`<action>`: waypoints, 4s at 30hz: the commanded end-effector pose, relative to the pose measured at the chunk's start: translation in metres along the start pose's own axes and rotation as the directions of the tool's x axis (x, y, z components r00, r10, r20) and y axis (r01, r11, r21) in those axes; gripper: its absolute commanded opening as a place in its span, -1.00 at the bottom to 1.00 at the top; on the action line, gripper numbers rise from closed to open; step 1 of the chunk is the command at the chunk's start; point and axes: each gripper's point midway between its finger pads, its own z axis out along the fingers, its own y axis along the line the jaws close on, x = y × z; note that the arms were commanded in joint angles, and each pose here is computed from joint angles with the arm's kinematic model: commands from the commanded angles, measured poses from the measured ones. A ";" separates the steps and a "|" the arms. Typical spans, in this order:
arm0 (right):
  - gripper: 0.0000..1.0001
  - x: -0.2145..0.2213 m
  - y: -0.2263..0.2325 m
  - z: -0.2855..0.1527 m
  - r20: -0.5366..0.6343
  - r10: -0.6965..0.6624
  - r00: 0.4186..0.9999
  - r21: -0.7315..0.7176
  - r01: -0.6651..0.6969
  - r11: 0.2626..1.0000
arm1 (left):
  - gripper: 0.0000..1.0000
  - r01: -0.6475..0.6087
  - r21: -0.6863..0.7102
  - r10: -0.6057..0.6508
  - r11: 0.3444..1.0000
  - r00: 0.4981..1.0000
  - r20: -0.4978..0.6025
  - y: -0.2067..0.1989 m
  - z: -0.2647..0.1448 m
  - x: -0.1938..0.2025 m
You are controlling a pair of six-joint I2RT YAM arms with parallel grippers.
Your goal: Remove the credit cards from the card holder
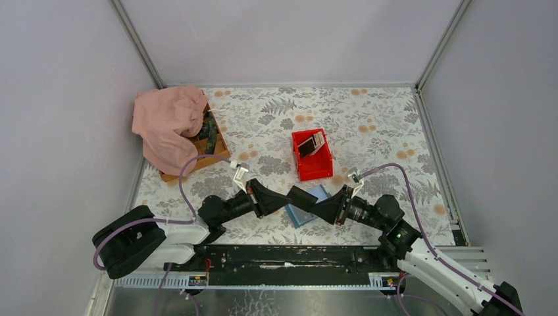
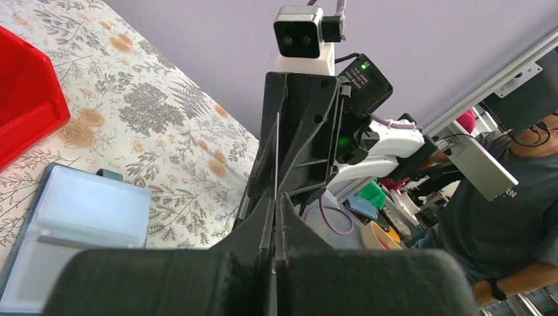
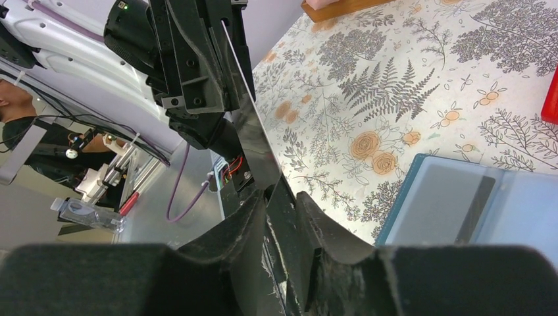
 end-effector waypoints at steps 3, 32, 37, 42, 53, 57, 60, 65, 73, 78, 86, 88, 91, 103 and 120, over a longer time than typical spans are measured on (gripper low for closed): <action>-0.51 -0.024 0.024 0.003 0.057 -0.059 0.997 -0.076 0.064 0.995 | -1.00 -0.025 0.058 0.022 0.998 0.999 0.038 -0.013 -0.001 -0.008; -1.00 -0.038 0.028 0.001 0.063 -0.100 0.993 -0.033 0.102 0.994 | -0.93 -0.008 0.032 0.007 0.999 1.000 0.011 -0.003 -0.002 0.001; -1.00 -0.046 0.027 0.000 0.075 -0.126 0.989 0.001 0.126 0.992 | -0.93 -0.005 0.036 0.005 0.999 1.000 0.003 -0.004 -0.002 0.003; -1.00 -0.055 0.028 0.000 0.086 -0.156 0.984 0.026 0.154 0.988 | -0.94 -0.003 0.041 0.003 0.999 1.000 -0.007 -0.004 -0.002 0.005; -1.00 -0.076 0.034 0.001 0.099 -0.222 0.970 0.068 0.215 0.974 | -0.95 0.019 0.043 -0.018 0.999 1.000 -0.019 -0.003 -0.006 0.011; -1.00 -0.088 0.035 0.001 0.105 -0.257 0.961 0.100 0.247 0.964 | -0.95 0.023 0.036 -0.022 0.999 0.999 -0.027 0.000 -0.008 0.014; -1.00 -0.094 0.034 0.001 0.104 -0.277 0.955 0.126 0.263 0.956 | -0.95 0.024 0.029 -0.023 0.999 0.999 -0.031 0.001 -0.010 0.016; -1.00 -0.100 0.032 0.004 0.099 -0.293 0.951 0.152 0.276 0.949 | -0.95 0.024 0.018 -0.023 1.000 0.999 -0.032 0.003 -0.013 0.018; -1.00 -0.107 0.034 0.010 0.092 -0.308 0.947 0.153 0.293 0.944 | -0.94 0.023 0.008 -0.022 1.000 0.999 -0.035 0.006 -0.016 0.021; -1.00 -0.109 0.031 0.009 0.094 -0.317 0.944 0.170 0.299 0.939 | -0.91 0.026 0.003 -0.026 1.000 0.999 -0.044 0.007 -0.016 0.023; -1.00 -0.112 0.034 0.007 0.093 -0.332 0.939 0.173 0.313 0.934 | -0.31 0.012 0.000 -0.012 1.000 0.999 -0.040 0.008 -0.017 0.022; -1.00 -0.112 0.035 0.004 0.095 -0.333 0.938 0.175 0.314 0.933 | -0.24 0.009 -0.002 -0.009 1.000 0.999 -0.041 0.008 -0.016 0.021; -1.00 -0.114 0.035 0.002 0.098 -0.333 0.938 0.190 0.311 0.931 | -0.24 0.011 -0.004 -0.011 1.000 0.999 -0.048 0.008 -0.016 0.022; -1.00 -0.172 -0.057 0.024 -0.137 -0.275 0.952 0.598 0.301 0.743 | -0.32 0.017 -0.017 -0.018 1.000 0.998 -0.064 0.011 -0.022 0.028; -1.00 -0.204 -0.157 0.061 -0.252 0.017 0.968 0.560 0.131 0.818 | -0.34 -0.020 -0.065 0.013 0.998 0.995 -0.098 0.018 -0.027 0.032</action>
